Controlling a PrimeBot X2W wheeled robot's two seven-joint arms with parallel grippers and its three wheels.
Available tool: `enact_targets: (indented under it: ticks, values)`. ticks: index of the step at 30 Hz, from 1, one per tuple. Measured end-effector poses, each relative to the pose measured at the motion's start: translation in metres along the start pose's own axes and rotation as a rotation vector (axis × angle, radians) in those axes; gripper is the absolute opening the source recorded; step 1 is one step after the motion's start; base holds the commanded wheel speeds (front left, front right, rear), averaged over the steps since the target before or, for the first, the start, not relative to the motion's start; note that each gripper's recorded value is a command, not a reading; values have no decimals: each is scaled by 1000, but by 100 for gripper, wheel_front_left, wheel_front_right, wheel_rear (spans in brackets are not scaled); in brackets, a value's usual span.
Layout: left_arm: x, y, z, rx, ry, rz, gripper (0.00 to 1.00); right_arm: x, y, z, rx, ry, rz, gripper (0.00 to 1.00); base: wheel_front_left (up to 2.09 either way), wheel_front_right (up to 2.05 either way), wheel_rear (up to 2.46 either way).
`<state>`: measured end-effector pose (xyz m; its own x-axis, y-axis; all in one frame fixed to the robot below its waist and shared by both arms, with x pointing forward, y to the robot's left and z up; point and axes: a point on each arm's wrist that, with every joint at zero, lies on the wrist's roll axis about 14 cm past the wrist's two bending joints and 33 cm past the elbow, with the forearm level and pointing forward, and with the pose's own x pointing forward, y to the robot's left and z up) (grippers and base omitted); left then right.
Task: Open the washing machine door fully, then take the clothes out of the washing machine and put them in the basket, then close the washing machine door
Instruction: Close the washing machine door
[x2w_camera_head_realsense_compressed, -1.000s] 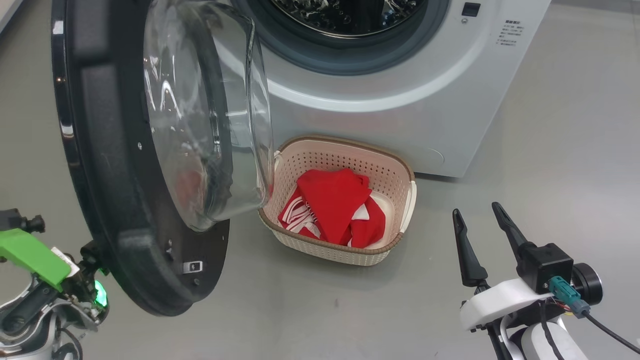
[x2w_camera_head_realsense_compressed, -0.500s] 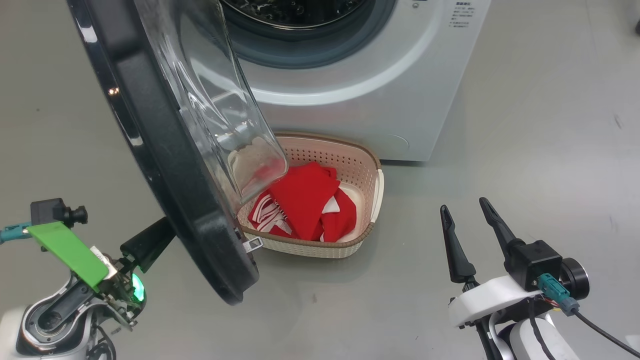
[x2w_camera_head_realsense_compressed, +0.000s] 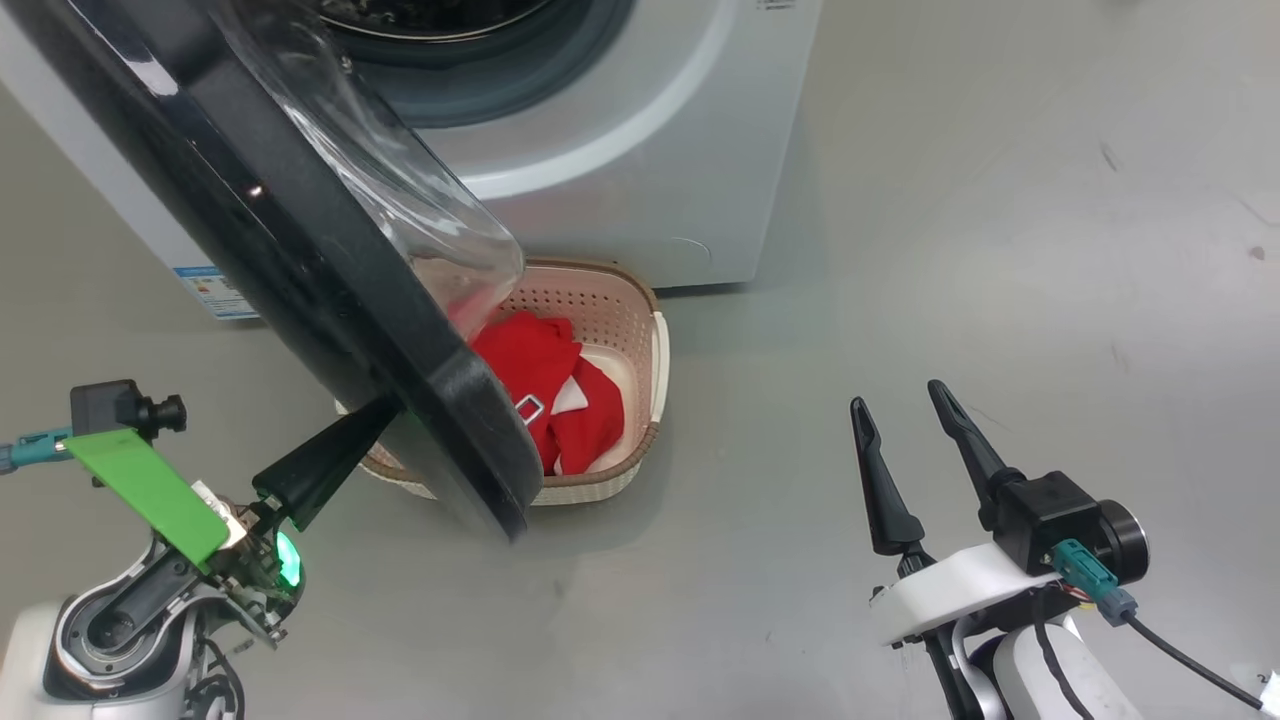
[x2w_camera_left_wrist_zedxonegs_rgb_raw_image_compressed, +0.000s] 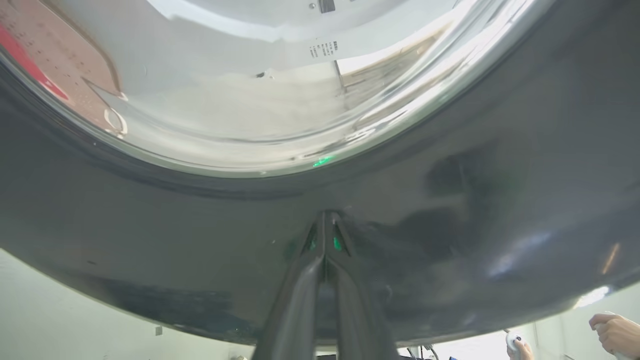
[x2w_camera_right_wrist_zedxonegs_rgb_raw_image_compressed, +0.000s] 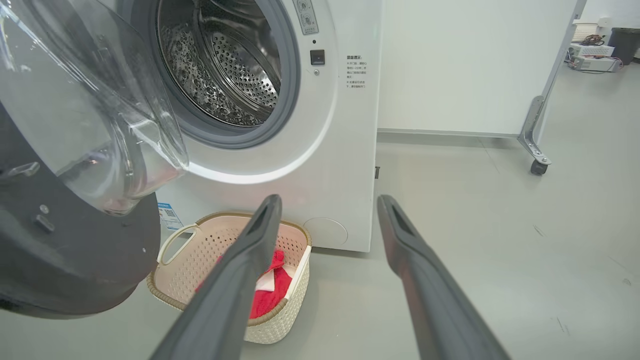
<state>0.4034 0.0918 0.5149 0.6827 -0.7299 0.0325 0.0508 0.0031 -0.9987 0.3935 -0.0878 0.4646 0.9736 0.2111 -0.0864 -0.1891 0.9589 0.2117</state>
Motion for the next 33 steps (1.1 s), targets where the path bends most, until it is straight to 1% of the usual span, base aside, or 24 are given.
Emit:
enact_targets:
  ticks: [9, 15, 21, 27, 33]
  values:
    - [46, 9, -1, -17, 62, -15, 0, -7, -33, 4, 11, -20, -110, 100, 0, 0, 0]
    - [77, 20, -7, -25, 116, -11, 0, -19, -58, -2, 24, -7, -201, 100, 0, 0, 0]
    - [110, 28, -11, -37, 165, -19, 0, -22, -79, -3, 11, -4, -263, 100, 0, 0, 0]
    - [132, 36, -3, -49, 156, -21, 0, -22, -91, -10, 12, 17, -298, 100, 0, 0, 0]
    - [156, 38, 21, -32, 93, -37, 0, -19, -101, -17, 4, 32, -326, 100, 0, 0, 0]
